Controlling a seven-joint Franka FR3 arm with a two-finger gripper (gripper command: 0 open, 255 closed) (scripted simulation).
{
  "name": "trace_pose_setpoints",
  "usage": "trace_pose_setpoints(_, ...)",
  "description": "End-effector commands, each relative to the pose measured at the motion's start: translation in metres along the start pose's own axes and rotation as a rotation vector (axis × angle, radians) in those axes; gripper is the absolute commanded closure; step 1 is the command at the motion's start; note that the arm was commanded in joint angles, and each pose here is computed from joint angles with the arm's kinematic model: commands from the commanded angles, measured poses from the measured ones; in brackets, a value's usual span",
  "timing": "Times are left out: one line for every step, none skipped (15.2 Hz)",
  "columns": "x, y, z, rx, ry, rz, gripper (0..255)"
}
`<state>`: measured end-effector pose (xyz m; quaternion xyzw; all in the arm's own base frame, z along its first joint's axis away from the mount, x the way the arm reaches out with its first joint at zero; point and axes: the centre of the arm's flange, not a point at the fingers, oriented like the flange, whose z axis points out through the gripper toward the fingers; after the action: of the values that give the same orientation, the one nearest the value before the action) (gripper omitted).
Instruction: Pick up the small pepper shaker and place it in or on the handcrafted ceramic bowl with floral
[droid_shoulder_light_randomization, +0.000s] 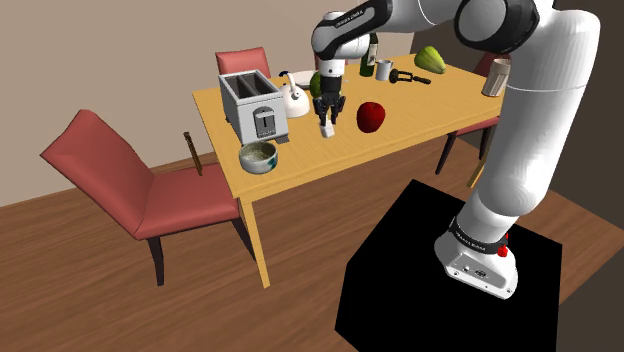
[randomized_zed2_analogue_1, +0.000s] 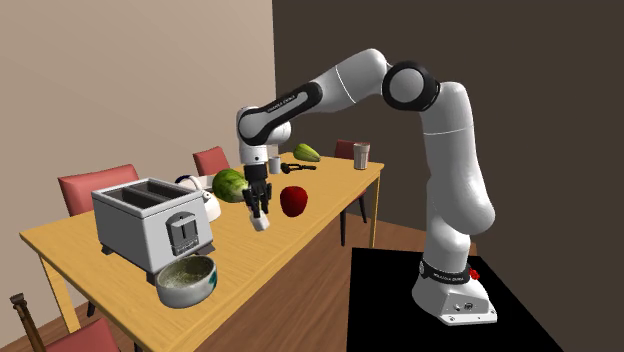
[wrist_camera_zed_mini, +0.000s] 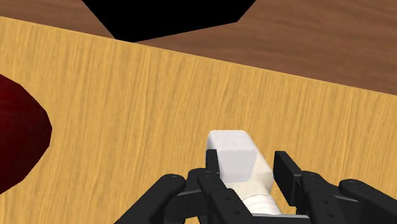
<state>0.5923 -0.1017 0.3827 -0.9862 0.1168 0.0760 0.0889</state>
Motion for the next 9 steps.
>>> trace_pose_setpoints(0.000, -0.002, -0.010, 0.000, 0.000, 0.000, 255)
trace_pose_setpoints(-0.001, -0.003, -0.016, 0.000, 0.000, 0.000, 255)
trace_pose_setpoints(-0.002, -0.004, -0.021, 0.000, 0.000, 0.000, 255)
trace_pose_setpoints(-0.003, -0.005, -0.026, 0.000, 0.000, 0.000, 255)
trace_pose_setpoints(-0.004, -0.005, -0.031, 0.000, 0.000, 0.000, 255)
trace_pose_setpoints(-0.005, -0.006, -0.036, 0.000, 0.000, 0.000, 255)
trace_pose_setpoints(-0.006, -0.007, -0.041, 0.000, 0.000, 0.000, 255)
trace_pose_setpoints(-0.007, -0.008, -0.046, 0.000, 0.000, 0.000, 255)
trace_pose_setpoints(-0.008, -0.009, -0.051, 0.000, 0.000, 0.000, 255)
